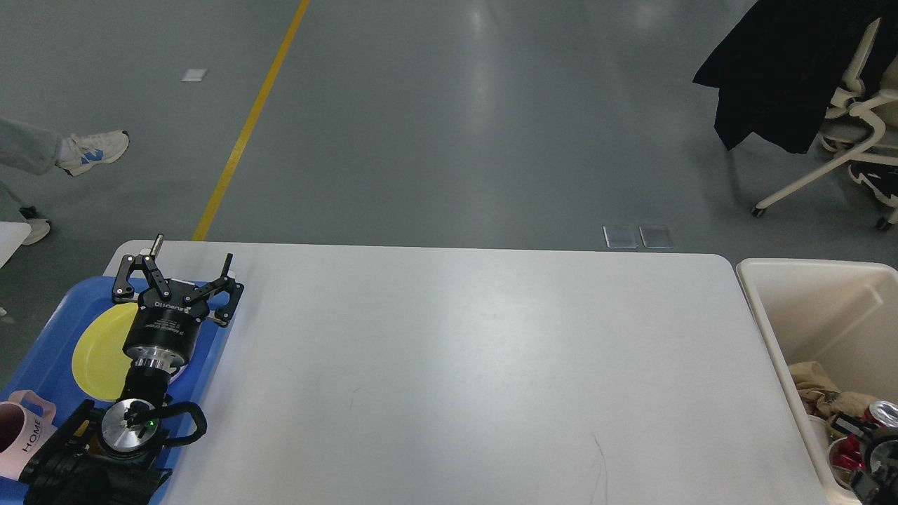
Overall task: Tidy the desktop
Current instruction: 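Hold the right gripper inside the white bin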
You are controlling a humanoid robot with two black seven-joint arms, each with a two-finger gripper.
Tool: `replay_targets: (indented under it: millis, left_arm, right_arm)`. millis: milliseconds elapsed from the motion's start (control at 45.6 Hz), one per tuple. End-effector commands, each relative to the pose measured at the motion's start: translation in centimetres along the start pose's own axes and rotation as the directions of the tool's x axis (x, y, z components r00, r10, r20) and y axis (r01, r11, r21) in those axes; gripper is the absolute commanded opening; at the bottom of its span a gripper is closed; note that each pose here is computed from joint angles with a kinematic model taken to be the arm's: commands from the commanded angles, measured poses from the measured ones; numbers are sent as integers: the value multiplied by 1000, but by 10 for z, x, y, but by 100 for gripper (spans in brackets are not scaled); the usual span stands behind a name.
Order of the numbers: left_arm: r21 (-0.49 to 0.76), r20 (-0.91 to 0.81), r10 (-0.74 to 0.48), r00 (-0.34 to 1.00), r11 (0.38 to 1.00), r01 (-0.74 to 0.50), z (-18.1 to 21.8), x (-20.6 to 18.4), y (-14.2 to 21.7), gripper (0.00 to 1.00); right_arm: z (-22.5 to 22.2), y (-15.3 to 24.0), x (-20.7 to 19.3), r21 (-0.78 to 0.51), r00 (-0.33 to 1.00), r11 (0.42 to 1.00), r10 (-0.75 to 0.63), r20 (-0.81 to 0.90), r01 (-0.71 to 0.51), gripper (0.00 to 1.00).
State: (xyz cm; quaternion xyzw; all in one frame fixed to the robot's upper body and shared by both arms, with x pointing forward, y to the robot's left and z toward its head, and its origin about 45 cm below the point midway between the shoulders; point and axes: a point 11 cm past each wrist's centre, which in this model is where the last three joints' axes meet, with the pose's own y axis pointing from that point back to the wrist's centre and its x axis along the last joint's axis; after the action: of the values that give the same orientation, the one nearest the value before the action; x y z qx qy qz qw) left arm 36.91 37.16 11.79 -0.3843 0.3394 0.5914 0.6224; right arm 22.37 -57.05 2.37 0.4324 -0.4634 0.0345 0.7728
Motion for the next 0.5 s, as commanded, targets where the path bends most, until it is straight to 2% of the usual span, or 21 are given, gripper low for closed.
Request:
replay_targets:
  millis: [0,285,482]
  left_arm:
    - [-1,0,0,1000,1000,0,0,0,0,96]
    - [-1,0,0,1000,1000,0,0,0,0,96]
    - [0,0,0,1000,1000,0,0,0,0,96]
  right_arm:
    - [3,0,2,-4,1000,1000,25,0,-25,100]
    - [4,0,5,-10,999,999,32,25,-31,100]
    - [1,-1,21,-26,982,998,60,177,-56,100]
